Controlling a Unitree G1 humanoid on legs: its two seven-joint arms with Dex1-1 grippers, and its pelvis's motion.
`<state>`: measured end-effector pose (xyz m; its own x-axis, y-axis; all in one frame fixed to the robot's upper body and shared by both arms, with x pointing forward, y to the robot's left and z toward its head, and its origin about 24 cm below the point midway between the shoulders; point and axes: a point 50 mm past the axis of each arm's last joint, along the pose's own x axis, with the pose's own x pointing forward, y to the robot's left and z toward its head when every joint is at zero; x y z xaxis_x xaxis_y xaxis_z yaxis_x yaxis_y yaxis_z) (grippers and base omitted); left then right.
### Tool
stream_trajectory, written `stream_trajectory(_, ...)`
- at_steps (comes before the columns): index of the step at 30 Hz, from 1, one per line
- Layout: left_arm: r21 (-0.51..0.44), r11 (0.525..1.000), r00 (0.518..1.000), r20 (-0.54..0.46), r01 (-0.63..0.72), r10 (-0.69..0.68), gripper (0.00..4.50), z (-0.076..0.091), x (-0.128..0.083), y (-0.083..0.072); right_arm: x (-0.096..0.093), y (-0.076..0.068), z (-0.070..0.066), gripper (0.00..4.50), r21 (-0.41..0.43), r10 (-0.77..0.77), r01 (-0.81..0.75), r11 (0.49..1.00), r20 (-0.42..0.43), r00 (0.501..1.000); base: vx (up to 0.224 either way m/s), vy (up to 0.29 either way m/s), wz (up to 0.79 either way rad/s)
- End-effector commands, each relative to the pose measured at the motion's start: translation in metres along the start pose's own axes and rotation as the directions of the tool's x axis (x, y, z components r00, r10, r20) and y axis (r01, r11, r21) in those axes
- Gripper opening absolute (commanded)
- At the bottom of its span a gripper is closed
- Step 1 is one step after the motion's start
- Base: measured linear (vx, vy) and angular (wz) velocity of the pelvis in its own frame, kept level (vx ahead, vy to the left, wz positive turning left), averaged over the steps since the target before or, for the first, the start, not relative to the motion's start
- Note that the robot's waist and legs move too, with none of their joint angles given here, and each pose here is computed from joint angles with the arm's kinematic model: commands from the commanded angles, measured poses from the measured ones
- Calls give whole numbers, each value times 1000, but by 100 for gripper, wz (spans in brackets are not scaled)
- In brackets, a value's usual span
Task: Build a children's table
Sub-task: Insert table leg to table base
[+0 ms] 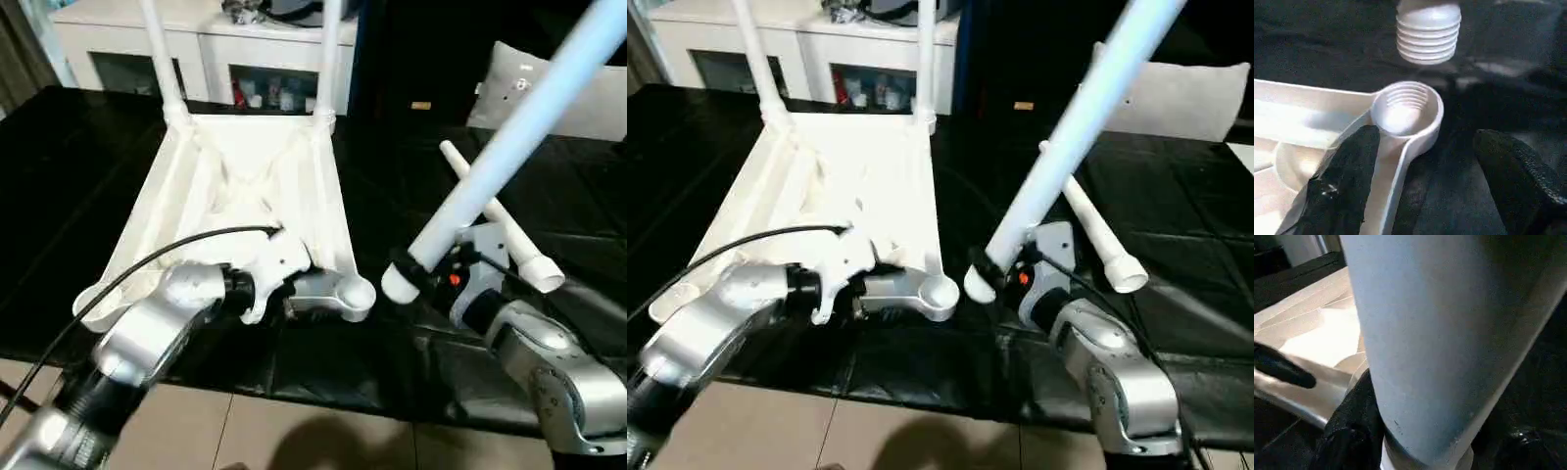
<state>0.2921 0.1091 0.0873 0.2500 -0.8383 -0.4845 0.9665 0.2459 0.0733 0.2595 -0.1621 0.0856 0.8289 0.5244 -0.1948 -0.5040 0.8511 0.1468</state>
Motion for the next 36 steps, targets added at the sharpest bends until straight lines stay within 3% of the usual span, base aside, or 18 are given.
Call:
stream_trajectory(1, -40, 999, 998, -50, 21, -23, 313, -4, 1, 7, -1, 2, 4, 191, -42, 11, -10, 999, 25, 1000, 0, 0, 0)
stream_trajectory(6, -106, 993, 997, -47, 60, -65, 269, -8, 6, 12, -3, 7, 2, 191, -42, 18, -17, 999, 15, 1000, 0, 0, 0)
stream_trajectory(10, -99, 992, 994, -70, 80, -87, 231, -14, 9, 18, -3, 11, -5, 191, -79, 21, -23, 997, -30, 999, 0, 0, 0)
stream_trajectory(14, -95, 993, 993, -86, 71, -80, 192, -19, 8, 19, -1, 12, -6, 191, -53, 14, -15, 998, -29, 999, 0, 0, 0)
stream_trajectory(19, -76, 996, 993, -108, 44, -52, 147, -25, 5, 24, 2, 14, -5, 191, -7, 26, -27, 1000, -16, 1000, 0, 0, 0)
stream_trajectory(36, -4, 999, 990, -132, 47, -47, 7, -32, 2, 31, 7, 19, 1, 191, -38, 105, -105, 994, -3, 994, 0, 0, 0)
